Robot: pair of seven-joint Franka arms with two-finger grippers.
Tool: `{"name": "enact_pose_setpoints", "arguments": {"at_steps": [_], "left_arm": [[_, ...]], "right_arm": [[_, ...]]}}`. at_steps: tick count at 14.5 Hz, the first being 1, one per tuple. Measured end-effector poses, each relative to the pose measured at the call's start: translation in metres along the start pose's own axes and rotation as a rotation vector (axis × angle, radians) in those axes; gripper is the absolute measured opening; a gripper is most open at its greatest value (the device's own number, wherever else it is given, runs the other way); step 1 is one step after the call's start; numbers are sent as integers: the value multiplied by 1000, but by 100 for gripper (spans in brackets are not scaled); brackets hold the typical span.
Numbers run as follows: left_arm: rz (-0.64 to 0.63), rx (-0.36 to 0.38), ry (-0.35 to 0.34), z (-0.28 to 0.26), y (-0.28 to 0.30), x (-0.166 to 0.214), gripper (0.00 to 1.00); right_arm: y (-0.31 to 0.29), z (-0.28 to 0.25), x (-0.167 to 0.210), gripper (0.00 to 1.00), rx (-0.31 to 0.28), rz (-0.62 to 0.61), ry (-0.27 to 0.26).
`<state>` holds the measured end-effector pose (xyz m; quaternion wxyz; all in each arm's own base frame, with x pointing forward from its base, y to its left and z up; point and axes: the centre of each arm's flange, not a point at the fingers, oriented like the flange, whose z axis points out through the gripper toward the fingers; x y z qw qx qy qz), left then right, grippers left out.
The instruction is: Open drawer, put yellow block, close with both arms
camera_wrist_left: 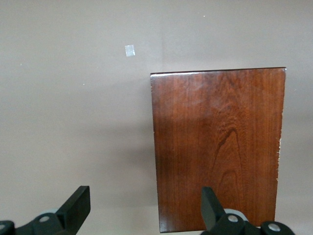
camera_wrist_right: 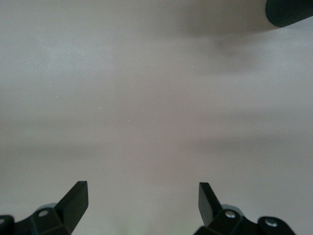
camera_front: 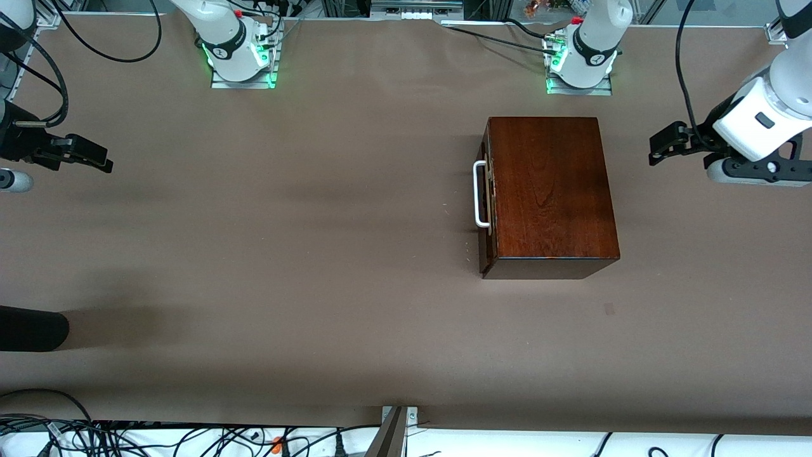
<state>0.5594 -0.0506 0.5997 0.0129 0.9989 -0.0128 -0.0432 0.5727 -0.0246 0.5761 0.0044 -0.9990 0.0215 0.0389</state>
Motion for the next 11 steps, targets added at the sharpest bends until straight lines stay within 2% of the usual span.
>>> {"name": "enact_pose_setpoints", "arguments": {"at_steps": [11], "left_arm": [[-4,-1,11,-5,-6,-4,100]], "right_arm": [[0,0,0,100,0,0,0]]}}
